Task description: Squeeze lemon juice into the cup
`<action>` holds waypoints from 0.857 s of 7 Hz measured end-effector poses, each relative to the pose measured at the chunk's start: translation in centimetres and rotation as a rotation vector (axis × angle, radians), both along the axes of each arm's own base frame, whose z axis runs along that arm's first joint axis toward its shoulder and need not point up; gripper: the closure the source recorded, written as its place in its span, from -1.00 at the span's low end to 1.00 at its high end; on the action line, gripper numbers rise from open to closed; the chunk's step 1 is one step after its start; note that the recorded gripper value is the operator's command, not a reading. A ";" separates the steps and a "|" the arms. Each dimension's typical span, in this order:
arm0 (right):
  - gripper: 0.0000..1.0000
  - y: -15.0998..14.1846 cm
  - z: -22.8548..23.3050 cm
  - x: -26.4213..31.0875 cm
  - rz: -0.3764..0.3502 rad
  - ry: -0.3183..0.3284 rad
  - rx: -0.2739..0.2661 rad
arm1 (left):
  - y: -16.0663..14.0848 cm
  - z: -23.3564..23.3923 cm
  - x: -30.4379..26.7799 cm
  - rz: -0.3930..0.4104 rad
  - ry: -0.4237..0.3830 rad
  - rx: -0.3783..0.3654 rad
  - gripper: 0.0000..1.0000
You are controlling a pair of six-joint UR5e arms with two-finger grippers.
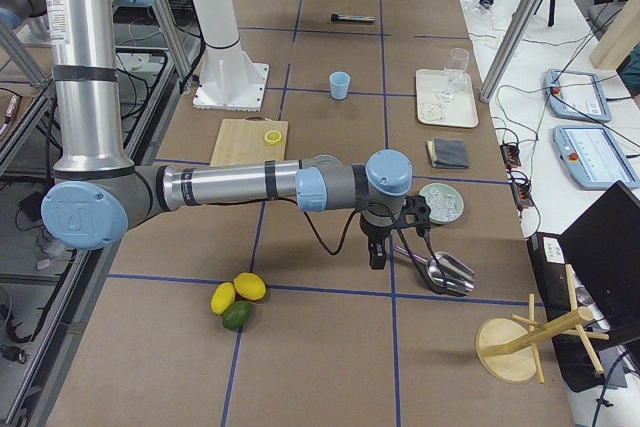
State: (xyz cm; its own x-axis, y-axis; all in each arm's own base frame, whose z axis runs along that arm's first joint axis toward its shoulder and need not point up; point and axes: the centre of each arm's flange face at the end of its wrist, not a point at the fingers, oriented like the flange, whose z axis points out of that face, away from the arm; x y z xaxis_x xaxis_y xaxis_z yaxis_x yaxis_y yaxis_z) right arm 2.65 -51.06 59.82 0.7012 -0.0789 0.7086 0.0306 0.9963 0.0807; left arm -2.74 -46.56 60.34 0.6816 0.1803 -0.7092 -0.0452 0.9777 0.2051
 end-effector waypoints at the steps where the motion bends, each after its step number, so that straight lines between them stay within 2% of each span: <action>1: -1.00 0.0 0.0 0.0 0.003 -0.001 0.000 | 0.0 -1.0 0.0 0.001 -0.001 0.013 -1.00; 4: -1.00 -0.1 -0.1 -0.2 0.001 -0.003 -0.003 | -0.1 -3.1 -0.2 0.001 -0.008 -0.042 -1.00; 6: -1.00 -0.5 -0.5 -0.4 -0.006 -0.018 0.008 | 0.2 -3.1 -0.3 0.002 -0.009 -0.049 -1.00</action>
